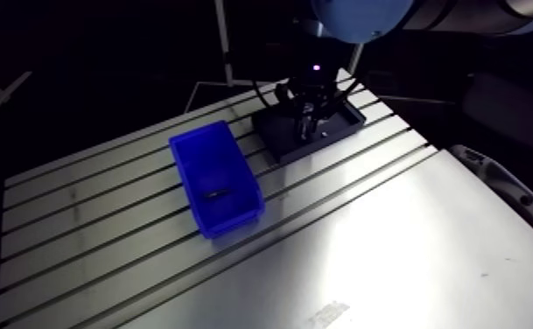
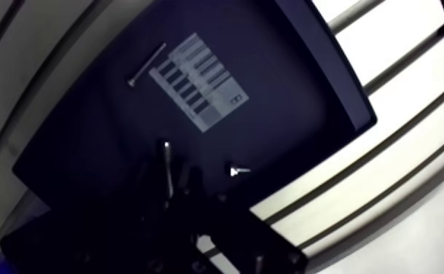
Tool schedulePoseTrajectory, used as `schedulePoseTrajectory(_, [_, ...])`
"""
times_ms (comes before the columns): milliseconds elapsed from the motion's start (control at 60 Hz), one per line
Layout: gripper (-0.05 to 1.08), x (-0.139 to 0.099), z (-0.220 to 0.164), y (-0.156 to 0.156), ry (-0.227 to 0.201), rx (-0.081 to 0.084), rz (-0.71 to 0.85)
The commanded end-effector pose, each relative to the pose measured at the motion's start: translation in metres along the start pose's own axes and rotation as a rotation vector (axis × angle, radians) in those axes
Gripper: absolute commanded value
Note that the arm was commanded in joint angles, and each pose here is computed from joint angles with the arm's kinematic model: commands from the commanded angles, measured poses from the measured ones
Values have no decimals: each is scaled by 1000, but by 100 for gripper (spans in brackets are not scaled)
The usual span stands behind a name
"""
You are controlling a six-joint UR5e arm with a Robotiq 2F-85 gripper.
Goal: Pick up the M10 bolt from the tray and put it into the blue bin.
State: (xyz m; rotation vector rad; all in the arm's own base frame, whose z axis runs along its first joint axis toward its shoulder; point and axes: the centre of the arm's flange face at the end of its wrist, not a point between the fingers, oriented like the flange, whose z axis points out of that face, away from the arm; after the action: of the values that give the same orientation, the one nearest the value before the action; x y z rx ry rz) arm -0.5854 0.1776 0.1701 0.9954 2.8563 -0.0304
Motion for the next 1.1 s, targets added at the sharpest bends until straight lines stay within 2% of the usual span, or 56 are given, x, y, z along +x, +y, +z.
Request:
schedulePoseTrajectory(17, [73, 0, -1, 0, 2, 1, 1])
schedulePoseTrajectory(883, [75, 1, 0, 0, 12, -1, -2])
schedulePoseTrajectory(1100, [79, 1, 1, 0, 11, -1, -2])
